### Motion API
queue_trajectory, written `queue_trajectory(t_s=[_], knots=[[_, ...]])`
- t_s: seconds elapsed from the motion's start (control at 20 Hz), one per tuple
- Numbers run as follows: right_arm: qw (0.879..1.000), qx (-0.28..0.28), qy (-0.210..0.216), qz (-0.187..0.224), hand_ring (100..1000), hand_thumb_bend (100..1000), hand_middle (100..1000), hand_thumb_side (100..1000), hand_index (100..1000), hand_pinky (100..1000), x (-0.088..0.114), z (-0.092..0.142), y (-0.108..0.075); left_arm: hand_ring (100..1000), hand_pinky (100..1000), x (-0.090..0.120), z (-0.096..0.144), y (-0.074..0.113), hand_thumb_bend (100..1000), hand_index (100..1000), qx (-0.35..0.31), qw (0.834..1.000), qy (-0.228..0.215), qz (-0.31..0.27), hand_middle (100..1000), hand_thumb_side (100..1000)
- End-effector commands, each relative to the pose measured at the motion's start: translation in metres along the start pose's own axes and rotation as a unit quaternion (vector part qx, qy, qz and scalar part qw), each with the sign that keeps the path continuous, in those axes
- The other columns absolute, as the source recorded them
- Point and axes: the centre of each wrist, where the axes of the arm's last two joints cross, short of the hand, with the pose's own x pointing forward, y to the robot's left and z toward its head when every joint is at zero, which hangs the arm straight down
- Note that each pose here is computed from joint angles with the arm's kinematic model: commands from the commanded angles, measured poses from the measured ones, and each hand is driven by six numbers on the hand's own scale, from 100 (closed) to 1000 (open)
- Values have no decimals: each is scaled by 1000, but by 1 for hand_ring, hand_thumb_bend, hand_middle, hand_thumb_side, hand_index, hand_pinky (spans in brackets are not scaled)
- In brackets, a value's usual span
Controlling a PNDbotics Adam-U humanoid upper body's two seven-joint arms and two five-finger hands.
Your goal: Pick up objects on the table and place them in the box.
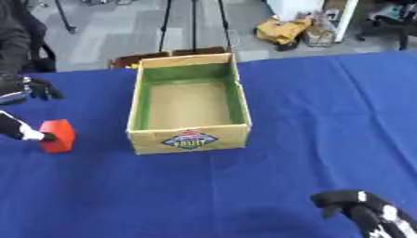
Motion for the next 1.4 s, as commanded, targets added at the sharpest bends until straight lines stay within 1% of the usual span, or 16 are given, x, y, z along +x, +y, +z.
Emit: queue_trajectory(t_s=[0.05,0.25,0.3,0.6,0.85,0.95,1.05,1.1,1.15,1.2,1.25,1.3,1.35,1.4], knots=[[1000,5,-8,12,781,100,530,751,750,796,5,-4,-3,673,658,-2,3,9,630,830,-3,1000,0,-11,698,498],[1000,4,-9,12,781,100,530,751,750,796,5,-3,-3,644,633,1,0,3,621,814,-16,1000,-2,-13,669,496],[1000,4,-9,12,781,100,530,750,750,797,5,-3,-3,624,612,2,-1,1,618,801,-18,1000,-2,-14,649,494],[1000,5,-9,12,781,100,530,751,750,797,5,-4,-3,564,528,4,-2,-5,609,757,-25,1000,2,-18,591,487],[1000,4,-9,12,782,100,530,750,750,797,5,-4,-3,518,464,4,-2,-7,597,723,-29,999,6,-22,548,477],[1000,4,-9,11,782,100,530,750,750,797,5,-4,-3,502,441,4,-2,-7,580,709,-29,999,7,-22,534,467],[1000,4,-9,11,782,100,530,751,750,798,5,-4,-3,485,415,4,-1,-9,543,695,-28,999,6,-24,520,447],[1000,4,-9,11,782,100,530,751,750,798,5,-4,-3,472,394,4,-1,-9,523,685,-28,999,6,-24,510,431],[1000,4,-8,11,782,100,530,751,750,798,5,-3,-3,462,354,4,-1,-9,505,674,-28,999,6,-26,499,415],[1000,3,-8,11,782,100,530,752,750,798,5,-3,-3,428,275,4,-1,-9,467,640,-26,999,6,-26,467,382],[1000,3,-8,11,782,100,530,752,750,798,5,-3,-3,406,236,4,-1,-9,446,622,-24,999,7,-27,450,364],[1000,3,-8,11,782,100,530,752,750,798,5,-3,-3,352,161,4,-1,-10,409,590,-22,999,7,-28,416,336],[1000,3,-8,11,782,100,530,752,750,798,5,-3,-3,307,105,4,-1,-10,385,552,-19,999,9,-27,379,315],[1000,3,-8,11,782,100,530,752,750,798,5,-3,-3,299,100,4,-1,-10,382,545,-16,999,10,-27,371,312]])
